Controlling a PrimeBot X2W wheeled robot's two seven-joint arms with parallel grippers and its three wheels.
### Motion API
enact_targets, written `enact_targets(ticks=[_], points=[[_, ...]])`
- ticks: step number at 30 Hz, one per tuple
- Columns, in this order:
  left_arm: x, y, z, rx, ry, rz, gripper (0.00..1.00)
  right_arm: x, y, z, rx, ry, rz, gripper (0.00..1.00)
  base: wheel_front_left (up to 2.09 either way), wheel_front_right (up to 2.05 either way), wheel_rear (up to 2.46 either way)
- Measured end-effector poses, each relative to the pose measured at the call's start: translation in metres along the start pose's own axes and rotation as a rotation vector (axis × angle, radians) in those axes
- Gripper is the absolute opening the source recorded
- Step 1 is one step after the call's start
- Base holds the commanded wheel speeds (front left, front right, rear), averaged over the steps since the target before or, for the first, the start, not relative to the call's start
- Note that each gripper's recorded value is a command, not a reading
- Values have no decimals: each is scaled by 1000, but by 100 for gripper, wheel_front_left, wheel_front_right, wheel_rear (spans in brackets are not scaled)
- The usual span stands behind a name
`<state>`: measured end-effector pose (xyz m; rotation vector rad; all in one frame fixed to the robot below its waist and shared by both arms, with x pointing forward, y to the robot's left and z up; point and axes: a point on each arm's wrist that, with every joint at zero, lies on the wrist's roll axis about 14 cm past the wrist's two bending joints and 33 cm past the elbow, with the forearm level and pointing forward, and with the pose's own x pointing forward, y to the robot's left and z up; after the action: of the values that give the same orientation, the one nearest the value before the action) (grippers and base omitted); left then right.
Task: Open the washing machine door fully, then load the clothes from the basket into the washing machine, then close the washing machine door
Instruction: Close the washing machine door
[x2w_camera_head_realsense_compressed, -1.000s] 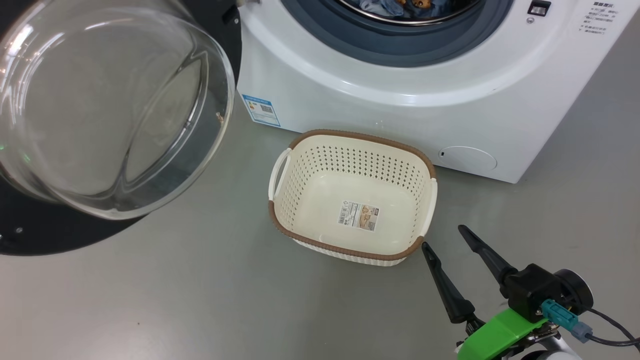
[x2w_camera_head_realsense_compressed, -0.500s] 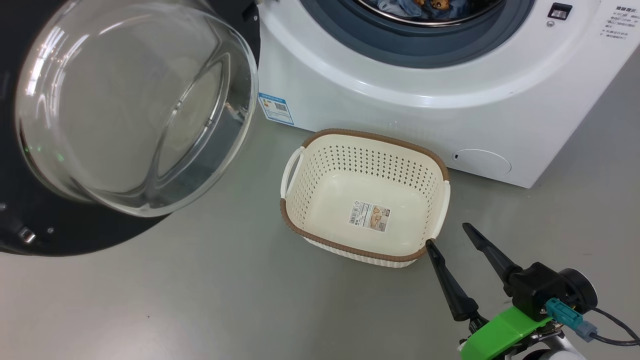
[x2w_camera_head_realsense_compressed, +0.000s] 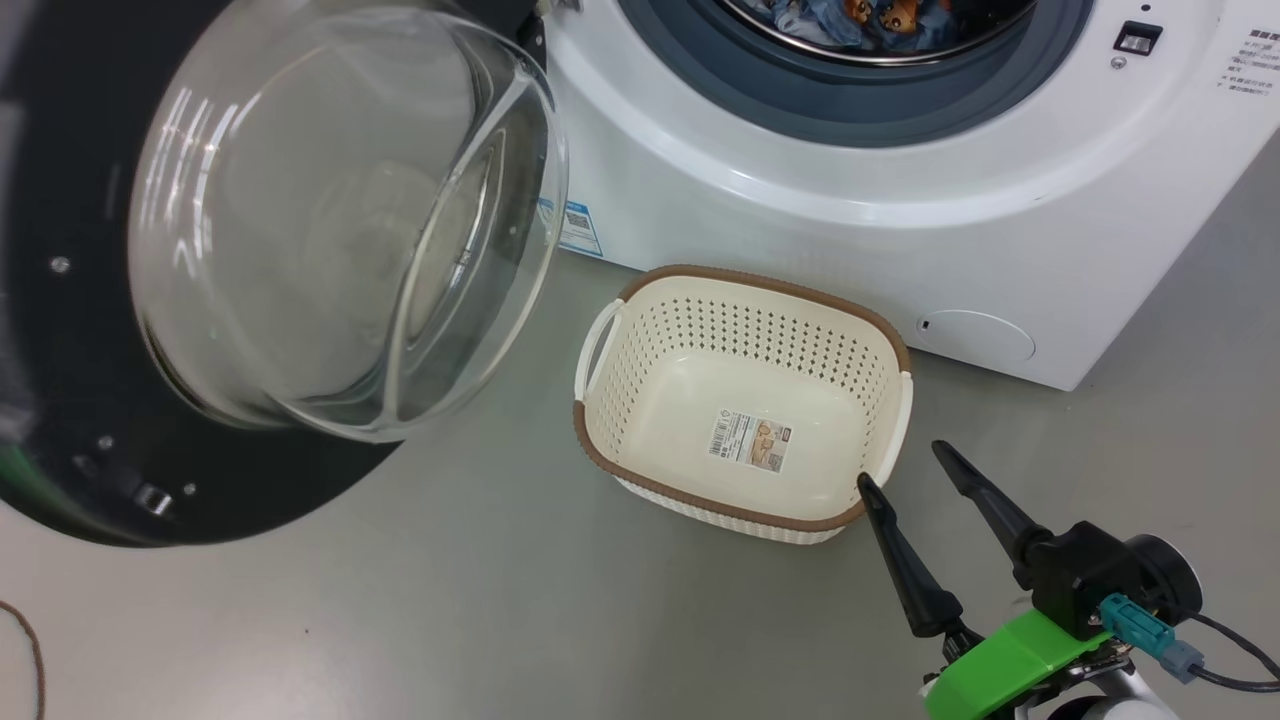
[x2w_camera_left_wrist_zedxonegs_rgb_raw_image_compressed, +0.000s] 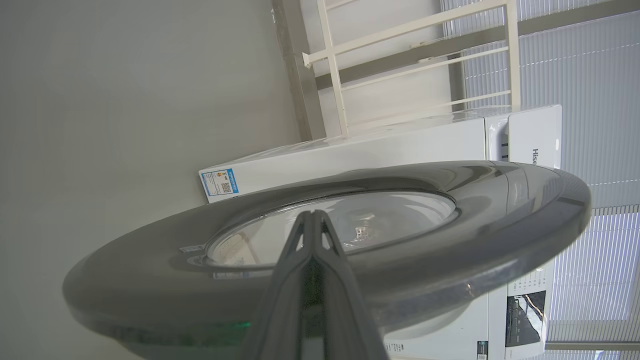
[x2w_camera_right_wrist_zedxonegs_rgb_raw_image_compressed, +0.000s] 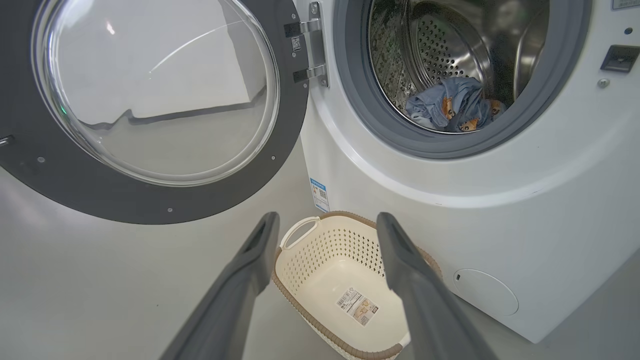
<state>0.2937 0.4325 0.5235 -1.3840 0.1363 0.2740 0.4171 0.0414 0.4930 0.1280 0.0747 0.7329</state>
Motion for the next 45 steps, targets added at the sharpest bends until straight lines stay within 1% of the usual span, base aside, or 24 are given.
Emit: enact_targets(ticks=[8, 13, 21, 30, 39, 45], points=[[-9, -2, -37, 37, 119, -43, 0, 0, -2, 9, -9, -24, -11, 100, 0, 0, 0], [-14, -10, -68, 56, 204, -97, 0, -2, -3, 14, -14, -34, -20, 100, 0, 0, 0], [-22, -26, -106, 43, 312, -194, 0, -13, -6, 18, -14, -44, -51, 100, 0, 0, 0], [-19, -41, -149, 51, 450, -258, 0, -31, -23, 30, -20, -89, -132, 100, 0, 0, 0], [-9, -64, -198, 18, 593, -335, 0, -60, -48, 31, -27, -101, -243, 100, 0, 0, 0], [0, -71, -230, -6, 683, -348, 0, -79, -63, 33, -18, -121, -311, 100, 0, 0, 0]])
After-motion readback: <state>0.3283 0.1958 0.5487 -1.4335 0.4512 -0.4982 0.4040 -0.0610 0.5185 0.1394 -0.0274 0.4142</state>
